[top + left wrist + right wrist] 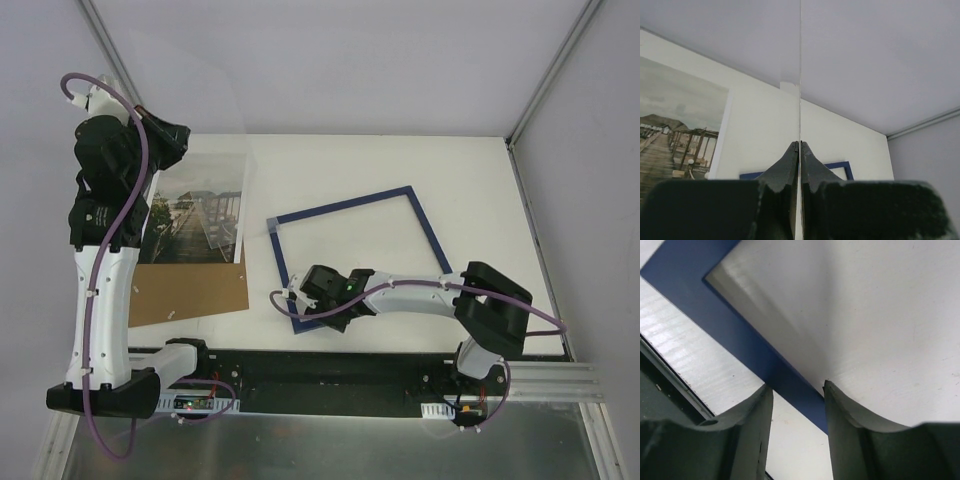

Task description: Put the photo into the frame

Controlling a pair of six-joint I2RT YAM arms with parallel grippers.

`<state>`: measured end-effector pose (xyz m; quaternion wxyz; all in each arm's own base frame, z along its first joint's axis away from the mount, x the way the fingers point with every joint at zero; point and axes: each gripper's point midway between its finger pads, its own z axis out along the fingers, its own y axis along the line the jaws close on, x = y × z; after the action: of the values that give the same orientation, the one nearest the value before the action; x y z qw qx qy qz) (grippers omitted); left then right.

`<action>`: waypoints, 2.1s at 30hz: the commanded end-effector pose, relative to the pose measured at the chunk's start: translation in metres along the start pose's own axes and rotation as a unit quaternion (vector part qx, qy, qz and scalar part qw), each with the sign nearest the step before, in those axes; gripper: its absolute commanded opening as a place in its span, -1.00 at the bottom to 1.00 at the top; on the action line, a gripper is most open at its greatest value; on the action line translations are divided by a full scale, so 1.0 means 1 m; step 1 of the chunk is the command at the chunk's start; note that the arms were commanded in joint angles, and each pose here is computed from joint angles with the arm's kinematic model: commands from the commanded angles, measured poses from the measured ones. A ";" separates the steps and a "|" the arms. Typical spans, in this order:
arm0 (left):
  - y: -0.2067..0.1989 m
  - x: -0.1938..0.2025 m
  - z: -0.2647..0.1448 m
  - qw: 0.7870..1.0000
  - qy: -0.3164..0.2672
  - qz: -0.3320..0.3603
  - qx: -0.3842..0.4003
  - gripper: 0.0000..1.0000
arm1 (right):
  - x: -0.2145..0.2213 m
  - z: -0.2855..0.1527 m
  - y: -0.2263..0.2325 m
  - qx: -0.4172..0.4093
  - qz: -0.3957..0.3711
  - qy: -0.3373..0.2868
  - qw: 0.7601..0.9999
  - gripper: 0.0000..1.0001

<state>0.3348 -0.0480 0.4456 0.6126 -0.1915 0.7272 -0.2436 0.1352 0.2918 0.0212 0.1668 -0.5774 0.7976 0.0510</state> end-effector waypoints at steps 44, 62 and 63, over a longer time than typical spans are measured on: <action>0.039 0.002 -0.061 0.994 -0.072 0.042 -0.064 -1.00 | -0.142 0.008 -0.215 0.067 0.327 -0.066 0.940 0.29; 0.043 0.011 -0.057 0.995 -0.058 0.045 -0.065 -1.00 | -0.062 0.048 -0.113 0.036 0.282 0.023 0.958 -0.21; 0.043 0.011 -0.058 0.995 -0.058 0.044 -0.065 -1.00 | -0.065 0.048 -0.115 0.039 0.284 0.024 0.958 -0.43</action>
<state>0.2788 -0.0155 0.4052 0.6277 -0.2202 0.7298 -0.1579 0.2670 0.3164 0.0178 0.1547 -0.3387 0.9270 0.0457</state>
